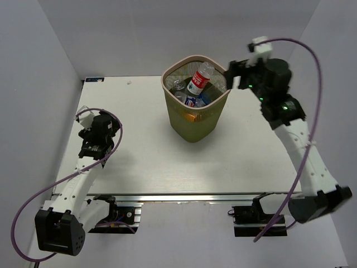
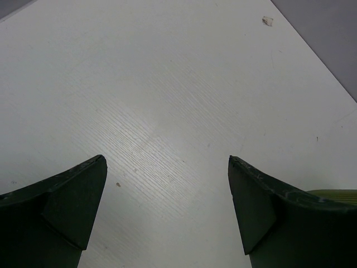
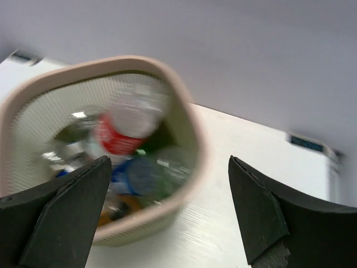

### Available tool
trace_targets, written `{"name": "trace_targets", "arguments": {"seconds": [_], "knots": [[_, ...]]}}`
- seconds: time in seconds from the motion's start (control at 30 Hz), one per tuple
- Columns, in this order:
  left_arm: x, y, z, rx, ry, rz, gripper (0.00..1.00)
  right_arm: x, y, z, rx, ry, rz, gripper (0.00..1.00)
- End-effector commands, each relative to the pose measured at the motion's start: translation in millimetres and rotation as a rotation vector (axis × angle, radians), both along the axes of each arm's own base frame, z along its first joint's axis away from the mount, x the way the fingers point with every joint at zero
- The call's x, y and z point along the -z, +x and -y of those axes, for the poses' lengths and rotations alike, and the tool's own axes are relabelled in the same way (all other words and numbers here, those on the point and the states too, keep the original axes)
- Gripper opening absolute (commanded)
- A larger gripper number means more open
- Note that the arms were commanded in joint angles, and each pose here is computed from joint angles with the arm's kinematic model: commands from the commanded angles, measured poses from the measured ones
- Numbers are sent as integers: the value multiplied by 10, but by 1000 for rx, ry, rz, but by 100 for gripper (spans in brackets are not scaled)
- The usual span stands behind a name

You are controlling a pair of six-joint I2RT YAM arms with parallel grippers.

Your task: Put the plastic bottles in the bin

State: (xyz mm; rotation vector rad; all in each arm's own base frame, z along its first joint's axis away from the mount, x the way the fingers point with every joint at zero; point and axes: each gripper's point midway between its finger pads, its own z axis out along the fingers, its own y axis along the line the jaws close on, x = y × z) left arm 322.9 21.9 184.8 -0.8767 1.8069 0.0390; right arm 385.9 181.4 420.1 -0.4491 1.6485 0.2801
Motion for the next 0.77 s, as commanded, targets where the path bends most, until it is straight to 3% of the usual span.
{"name": "trace_targets", "arguments": {"seconds": [0.0, 0.1, 0.13, 0.2, 0.23, 0.37, 0.53, 0.73], "knots": [[-20, -5, -16, 7, 15, 20, 98, -149, -84, 625, 166, 171, 42, 89], [-16, 11, 0, 25, 22, 16, 98, 55, -190, 1127, 311, 234, 26, 89], [-4, 28, 16, 38, 27, 11, 98, 484, -183, 1285, 403, 247, -49, 89], [-14, 61, 58, 70, 34, 9, 98, 714, -335, 1401, 472, 289, -65, 89], [-1, 71, 68, 80, 35, 3, 98, 1178, -389, 1479, 533, 279, -140, 89], [-21, 89, 123, 118, 36, 20, 98, 1798, -655, 1571, 646, 436, -221, 89], [-55, 78, 147, 138, 35, 55, 98, 2103, -783, 1651, 691, 391, -270, 89], [-65, 53, 123, 125, 37, 59, 98, 2108, -802, 1679, 691, 347, -270, 89]]}}
